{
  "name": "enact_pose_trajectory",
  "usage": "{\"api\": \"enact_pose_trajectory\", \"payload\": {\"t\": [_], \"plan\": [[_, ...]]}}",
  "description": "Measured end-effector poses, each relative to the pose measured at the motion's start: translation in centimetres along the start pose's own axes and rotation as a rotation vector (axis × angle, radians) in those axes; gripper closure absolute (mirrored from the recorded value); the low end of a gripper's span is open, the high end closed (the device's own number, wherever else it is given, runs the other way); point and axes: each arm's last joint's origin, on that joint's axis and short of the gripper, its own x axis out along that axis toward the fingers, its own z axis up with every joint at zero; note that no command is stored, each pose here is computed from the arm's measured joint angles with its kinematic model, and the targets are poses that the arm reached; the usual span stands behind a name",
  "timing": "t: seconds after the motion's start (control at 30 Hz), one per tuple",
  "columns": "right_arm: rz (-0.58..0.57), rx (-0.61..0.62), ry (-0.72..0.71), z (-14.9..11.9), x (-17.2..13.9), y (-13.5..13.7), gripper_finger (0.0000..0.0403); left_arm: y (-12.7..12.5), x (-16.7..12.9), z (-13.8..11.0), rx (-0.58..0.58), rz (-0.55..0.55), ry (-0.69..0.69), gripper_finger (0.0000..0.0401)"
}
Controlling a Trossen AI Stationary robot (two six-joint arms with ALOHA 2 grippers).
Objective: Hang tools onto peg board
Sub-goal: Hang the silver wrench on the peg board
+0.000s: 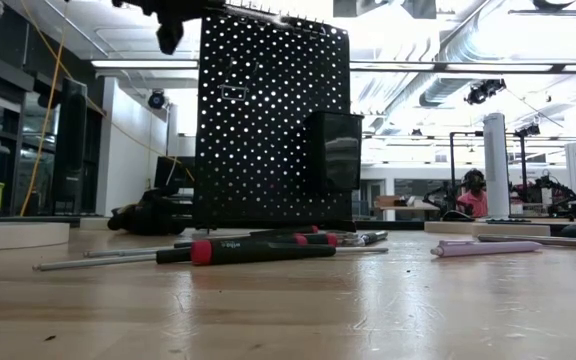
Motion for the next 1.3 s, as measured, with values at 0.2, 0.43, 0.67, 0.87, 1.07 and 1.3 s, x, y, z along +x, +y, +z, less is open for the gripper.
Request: {"api": "enact_pose_trajectory", "payload": {"t": [0.2, 0.43, 0.67, 0.87, 1.07, 1.3], "plan": [[-0.006, 0.000, 0.095, -1.4, 3.4, -0.4, 0.0265, -0.5, 2.2, -0.9, 0.033, -0.033, 0.035, 0.0392], [0.002, -0.037, 0.175, -2.6, 4.9, -0.5, 0.0265, -1.1, 2.8, -1.0, 0.042, -0.065, 0.024, 0.0392], [0.012, -0.056, 0.215, -3.3, 6.1, -0.6, 0.0265, -1.5, 2.9, -1.0, 0.062, -0.082, 0.008, 0.0393], [0.033, -0.048, 0.238, -3.7, 6.9, -0.6, 0.0278, -1.5, 2.9, -0.9, 0.082, -0.077, -0.005, 0.0393], [0.015, -0.047, 0.222, -3.5, 6.7, -0.6, 0.0388, -1.4, 2.9, -1.1, 0.091, -0.064, 0.022, 0.0393], [0.015, -0.047, 0.223, -3.5, 6.7, -0.5, 0.0397, -1.3, 2.9, -1.1, 0.091, -0.046, 0.018, 0.0375]]}}
